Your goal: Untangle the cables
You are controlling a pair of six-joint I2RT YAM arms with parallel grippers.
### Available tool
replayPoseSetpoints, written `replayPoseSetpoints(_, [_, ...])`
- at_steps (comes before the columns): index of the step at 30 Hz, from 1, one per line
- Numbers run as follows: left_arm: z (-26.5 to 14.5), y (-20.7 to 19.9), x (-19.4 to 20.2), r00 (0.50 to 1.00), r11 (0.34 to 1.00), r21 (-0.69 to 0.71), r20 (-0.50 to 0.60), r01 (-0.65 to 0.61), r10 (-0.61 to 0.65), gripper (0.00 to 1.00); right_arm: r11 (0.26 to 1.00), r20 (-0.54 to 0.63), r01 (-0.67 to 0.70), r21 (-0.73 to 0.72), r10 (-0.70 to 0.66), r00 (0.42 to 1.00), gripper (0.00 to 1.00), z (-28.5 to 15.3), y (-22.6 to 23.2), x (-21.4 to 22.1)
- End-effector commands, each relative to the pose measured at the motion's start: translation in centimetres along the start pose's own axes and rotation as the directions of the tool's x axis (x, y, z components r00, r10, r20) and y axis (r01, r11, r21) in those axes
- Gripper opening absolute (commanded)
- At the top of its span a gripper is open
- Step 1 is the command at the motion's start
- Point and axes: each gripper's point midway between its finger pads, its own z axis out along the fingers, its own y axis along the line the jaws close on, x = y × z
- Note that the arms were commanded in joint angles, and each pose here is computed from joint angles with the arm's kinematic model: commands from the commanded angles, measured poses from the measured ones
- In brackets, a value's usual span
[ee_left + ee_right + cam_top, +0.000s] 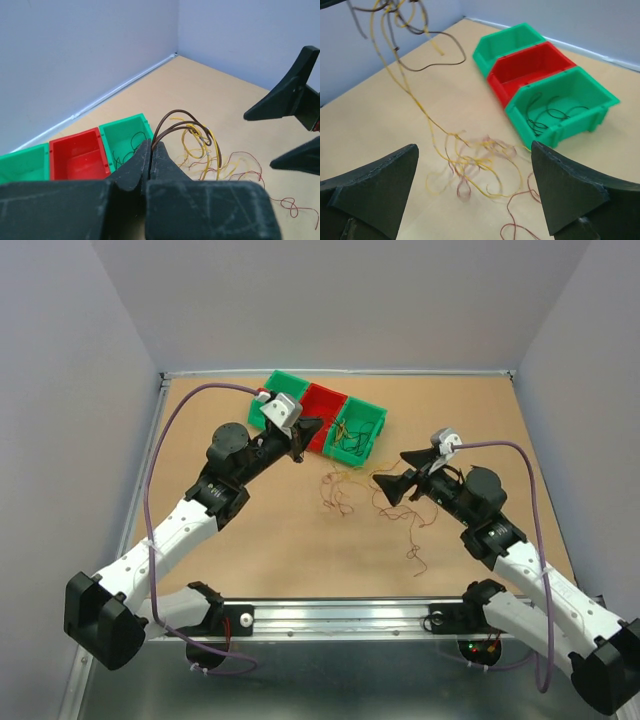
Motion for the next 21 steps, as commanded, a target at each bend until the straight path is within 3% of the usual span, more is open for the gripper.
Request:
replayPoseSetpoints(1, [-0.4, -0.2, -2.0, 0.996, 0.998, -0.002, 0.068, -0.062, 0.062, 0.01, 0.955, 0.149, 0.115, -0.275, -0.076, 0.986, 0.99, 0.8, 4.9, -4.5])
replayPoseSetpoints(7, [-0.4, -1.0, -1.9, 0.996, 0.998, 0.023, 0.062, -0.062, 0.061, 0.01, 0.864, 0.182, 0.151, -0.48, -0.07, 0.981, 1.0, 1.7, 8.0, -3.7])
replayPoseSetpoints(21, [0.0, -1.6, -1.4, 0.998, 0.997, 0.043, 0.041, -0.059, 0.057, 0.01, 0.87, 0.19, 0.119, -0.479, -0.029, 0.981, 0.99, 7.4, 8.4, -2.5])
